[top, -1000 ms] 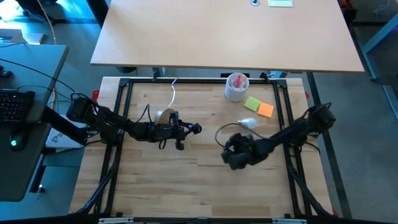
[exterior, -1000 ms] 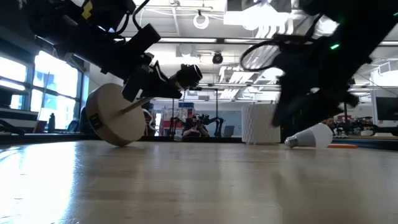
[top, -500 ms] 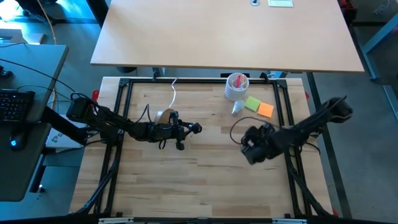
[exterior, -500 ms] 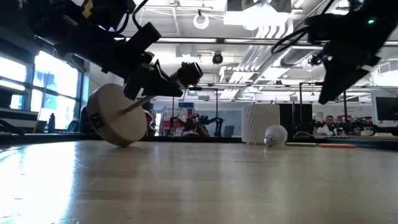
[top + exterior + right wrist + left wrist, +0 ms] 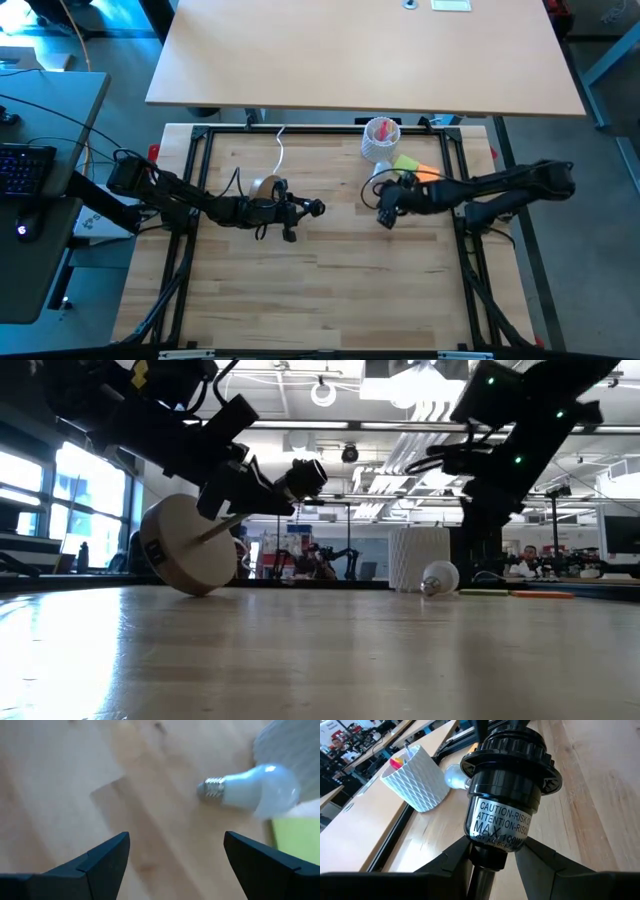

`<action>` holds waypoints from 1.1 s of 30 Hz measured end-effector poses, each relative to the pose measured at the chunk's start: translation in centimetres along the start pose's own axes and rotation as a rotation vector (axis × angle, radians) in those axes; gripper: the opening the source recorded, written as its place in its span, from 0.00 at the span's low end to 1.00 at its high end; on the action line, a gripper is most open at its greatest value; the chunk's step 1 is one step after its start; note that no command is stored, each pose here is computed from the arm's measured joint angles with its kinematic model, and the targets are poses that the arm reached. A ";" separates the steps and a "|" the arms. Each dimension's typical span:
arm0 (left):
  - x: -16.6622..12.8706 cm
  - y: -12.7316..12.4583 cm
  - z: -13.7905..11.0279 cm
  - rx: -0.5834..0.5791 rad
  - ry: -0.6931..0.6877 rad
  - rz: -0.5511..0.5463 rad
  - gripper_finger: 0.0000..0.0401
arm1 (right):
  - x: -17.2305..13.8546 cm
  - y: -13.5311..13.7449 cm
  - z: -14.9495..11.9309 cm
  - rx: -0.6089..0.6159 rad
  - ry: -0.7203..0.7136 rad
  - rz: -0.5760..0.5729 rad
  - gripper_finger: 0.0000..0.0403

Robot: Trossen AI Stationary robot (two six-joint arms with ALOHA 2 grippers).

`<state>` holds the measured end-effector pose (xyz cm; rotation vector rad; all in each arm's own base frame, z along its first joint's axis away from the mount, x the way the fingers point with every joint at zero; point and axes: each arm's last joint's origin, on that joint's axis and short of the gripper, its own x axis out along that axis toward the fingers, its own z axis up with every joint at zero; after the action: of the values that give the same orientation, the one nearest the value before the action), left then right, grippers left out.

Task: Screw lightbulb
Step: Insert the white lightbulb into the desk lamp

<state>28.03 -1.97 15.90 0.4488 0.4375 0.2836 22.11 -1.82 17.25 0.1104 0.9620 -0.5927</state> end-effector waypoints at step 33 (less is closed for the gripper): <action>0.0 -0.1 0.0 -0.031 -0.005 -0.020 0.33 | -0.1 -4.6 -0.1 0.258 0.030 -0.027 0.80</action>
<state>28.04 -2.04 15.87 0.4150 0.4321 0.2698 19.63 -5.65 18.04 0.3375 0.9134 -0.7405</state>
